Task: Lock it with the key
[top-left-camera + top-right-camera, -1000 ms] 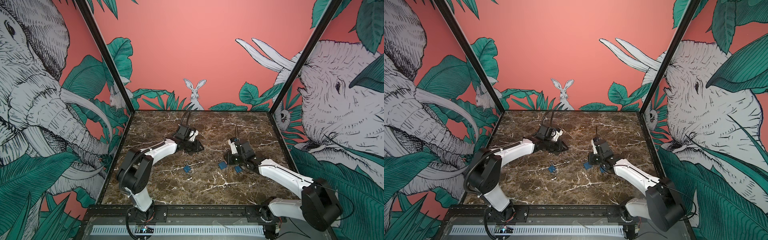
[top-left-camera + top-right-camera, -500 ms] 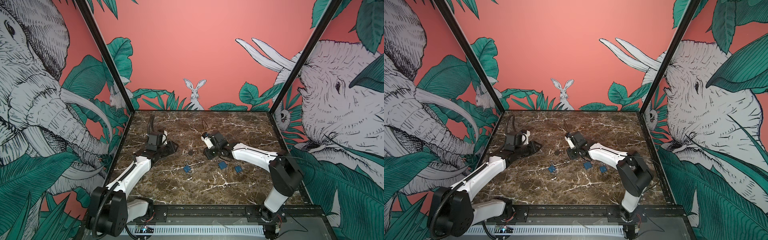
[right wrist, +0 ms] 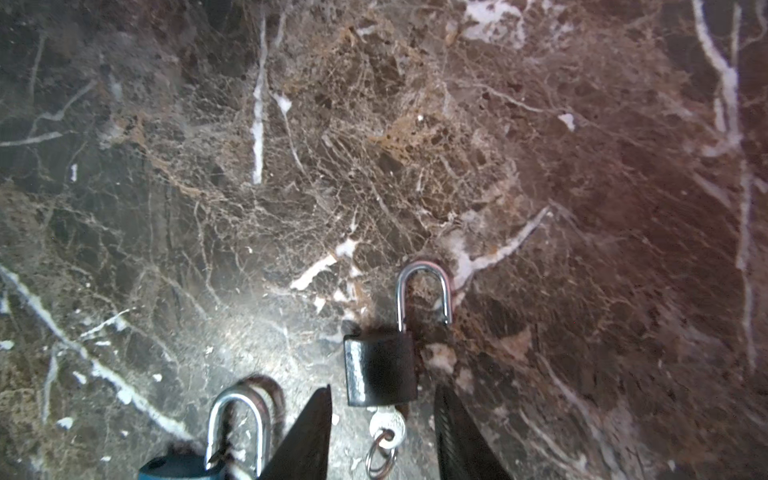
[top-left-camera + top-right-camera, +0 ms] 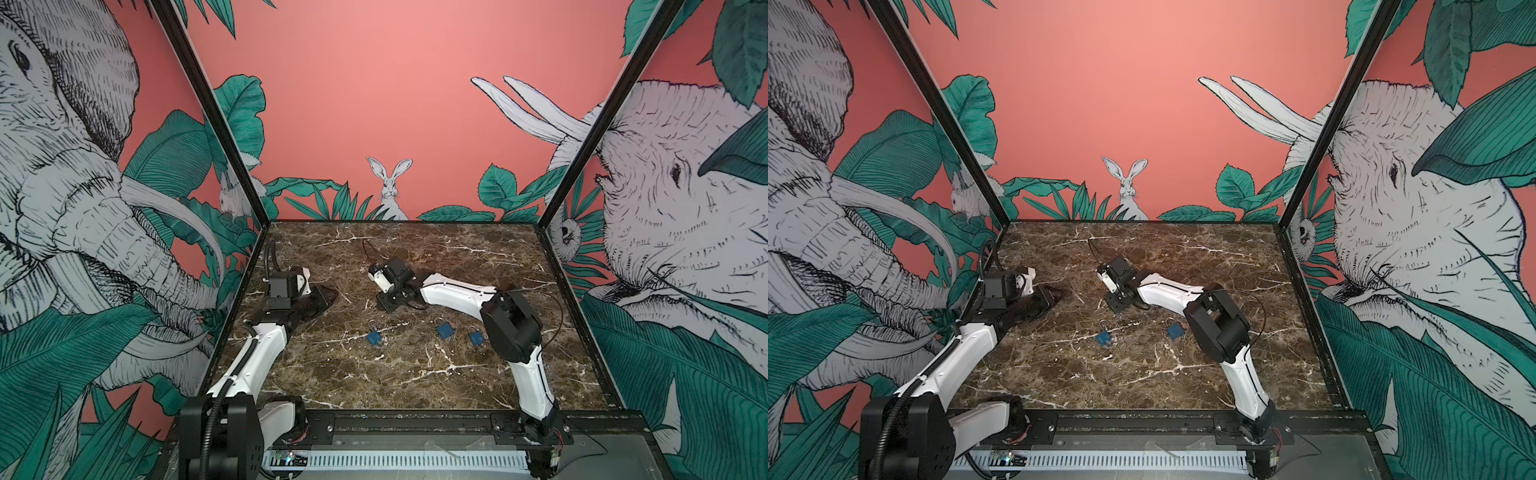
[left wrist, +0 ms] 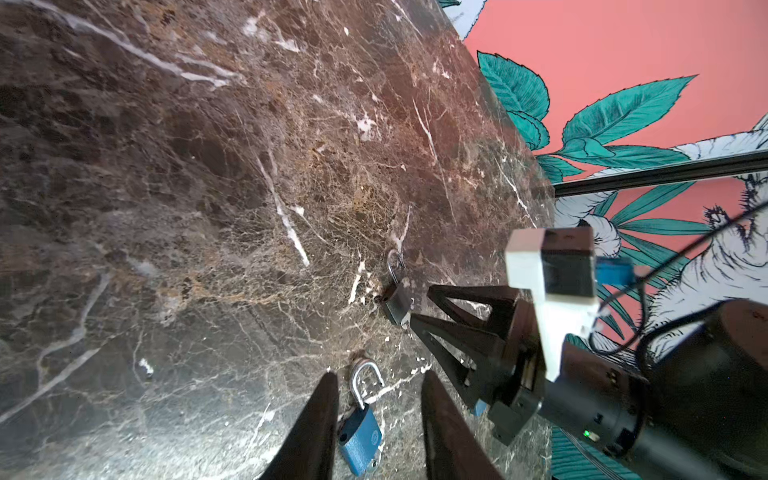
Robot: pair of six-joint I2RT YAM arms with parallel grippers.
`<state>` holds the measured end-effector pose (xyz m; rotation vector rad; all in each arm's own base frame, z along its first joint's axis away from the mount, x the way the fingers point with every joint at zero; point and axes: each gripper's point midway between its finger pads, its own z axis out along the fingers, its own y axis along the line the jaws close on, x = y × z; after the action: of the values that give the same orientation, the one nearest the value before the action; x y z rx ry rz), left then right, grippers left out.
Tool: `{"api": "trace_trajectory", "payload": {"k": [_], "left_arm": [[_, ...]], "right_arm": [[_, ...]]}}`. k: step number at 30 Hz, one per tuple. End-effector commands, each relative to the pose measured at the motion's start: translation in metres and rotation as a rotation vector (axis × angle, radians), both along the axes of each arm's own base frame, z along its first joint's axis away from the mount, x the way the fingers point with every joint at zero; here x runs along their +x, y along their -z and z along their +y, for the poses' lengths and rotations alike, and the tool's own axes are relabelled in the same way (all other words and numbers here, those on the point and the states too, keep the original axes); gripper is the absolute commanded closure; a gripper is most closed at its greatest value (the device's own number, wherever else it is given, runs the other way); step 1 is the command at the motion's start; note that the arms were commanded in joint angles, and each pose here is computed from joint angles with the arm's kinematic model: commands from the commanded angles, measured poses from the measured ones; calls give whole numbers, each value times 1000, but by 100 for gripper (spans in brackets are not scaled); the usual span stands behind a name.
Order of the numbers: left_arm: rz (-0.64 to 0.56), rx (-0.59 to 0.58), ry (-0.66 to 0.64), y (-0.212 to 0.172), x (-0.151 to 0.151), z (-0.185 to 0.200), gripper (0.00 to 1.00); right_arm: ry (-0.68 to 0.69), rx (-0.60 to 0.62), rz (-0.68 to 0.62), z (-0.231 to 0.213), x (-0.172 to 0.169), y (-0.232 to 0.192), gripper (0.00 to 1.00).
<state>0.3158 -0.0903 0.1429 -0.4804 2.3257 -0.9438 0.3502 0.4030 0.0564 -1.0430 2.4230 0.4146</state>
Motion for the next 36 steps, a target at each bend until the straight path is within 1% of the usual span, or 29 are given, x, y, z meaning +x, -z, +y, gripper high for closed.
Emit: {"api": "trace_trajectory", "payload": {"k": [1, 7, 15, 19, 24, 32, 36], "left_arm": [[-28, -20, 21, -3, 4, 0, 64], [-18, -36, 19, 4, 6, 2, 64], [-6, -36, 9, 10, 5, 5, 64], [-6, -64, 31, 8, 2, 1, 64], [-8, -72, 27, 8, 2, 2, 64], [-16, -87, 23, 5, 3, 3, 64], [-18, -90, 19, 4, 3, 4, 64]], "right_arm": [[-28, -47, 12, 0, -4, 7, 58], [-34, -82, 27, 1, -5, 20, 56], [-58, -116, 21, 6, -7, 29, 56], [-60, -140, 12, 6, -6, 33, 56], [-62, -160, 7, 5, -5, 35, 57], [-54, -198, 7, 3, -6, 40, 62], [-59, -216, 13, 2, -6, 45, 63]]}}
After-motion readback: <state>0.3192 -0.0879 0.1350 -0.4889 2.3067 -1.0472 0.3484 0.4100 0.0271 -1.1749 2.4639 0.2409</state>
